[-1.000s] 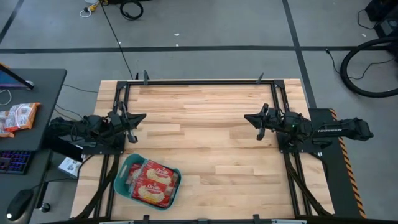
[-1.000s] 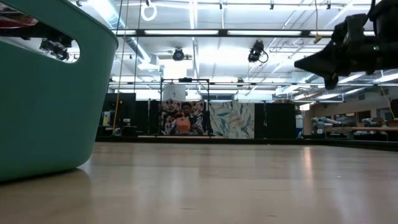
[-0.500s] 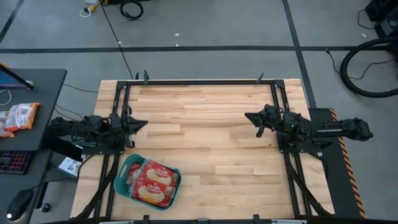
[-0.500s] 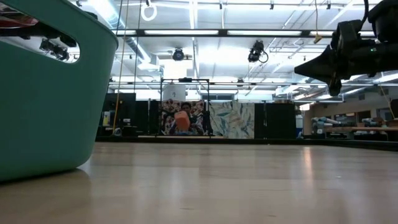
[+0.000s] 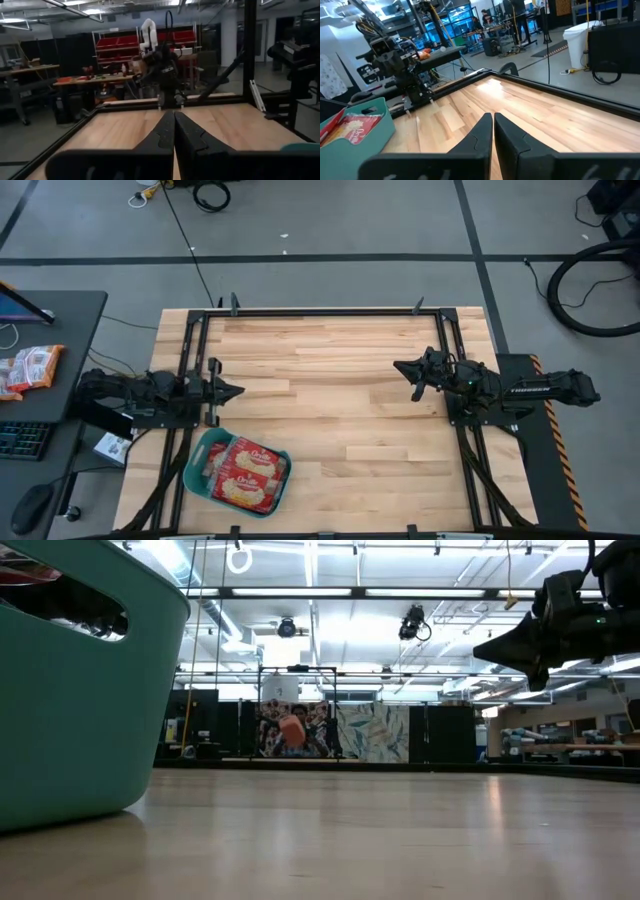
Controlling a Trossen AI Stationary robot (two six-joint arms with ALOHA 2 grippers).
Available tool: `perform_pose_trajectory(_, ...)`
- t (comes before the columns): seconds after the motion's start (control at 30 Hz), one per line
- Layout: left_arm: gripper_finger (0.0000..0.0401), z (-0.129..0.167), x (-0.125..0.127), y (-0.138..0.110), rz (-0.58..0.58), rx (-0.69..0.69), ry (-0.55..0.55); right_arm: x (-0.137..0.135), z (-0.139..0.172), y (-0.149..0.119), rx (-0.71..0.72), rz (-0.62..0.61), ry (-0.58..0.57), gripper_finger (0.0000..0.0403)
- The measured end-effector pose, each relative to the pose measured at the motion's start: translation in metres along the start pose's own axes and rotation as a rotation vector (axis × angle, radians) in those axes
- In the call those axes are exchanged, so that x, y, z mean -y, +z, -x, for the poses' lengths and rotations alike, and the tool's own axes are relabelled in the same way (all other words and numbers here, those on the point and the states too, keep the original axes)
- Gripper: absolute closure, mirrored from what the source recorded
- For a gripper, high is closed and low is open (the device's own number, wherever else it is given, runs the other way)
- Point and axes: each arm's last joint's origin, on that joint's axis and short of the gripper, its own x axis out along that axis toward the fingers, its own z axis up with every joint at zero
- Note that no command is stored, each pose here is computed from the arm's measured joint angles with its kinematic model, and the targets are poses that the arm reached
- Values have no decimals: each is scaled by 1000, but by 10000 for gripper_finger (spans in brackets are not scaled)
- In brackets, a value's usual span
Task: Sort popcorn bags into baskets
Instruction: Return to Home Position
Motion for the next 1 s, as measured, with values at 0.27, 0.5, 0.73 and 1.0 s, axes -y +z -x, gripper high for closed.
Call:
perform_pose_trajectory(0.27,398,-1,3,-9,18,22,-53,0,0,0,4,-1,1,380)
perform_pose_trajectory(0.5,397,-1,3,-10,30,14,-66,0,0,0,3,-1,1,379)
perform_pose_trajectory(0.73,392,-1,3,-12,218,-13,-66,0,0,0,3,-1,1,379)
perform_pose_trajectory(1.0,380,-1,3,-12,224,-14,-65,0,0,0,3,-1,1,380)
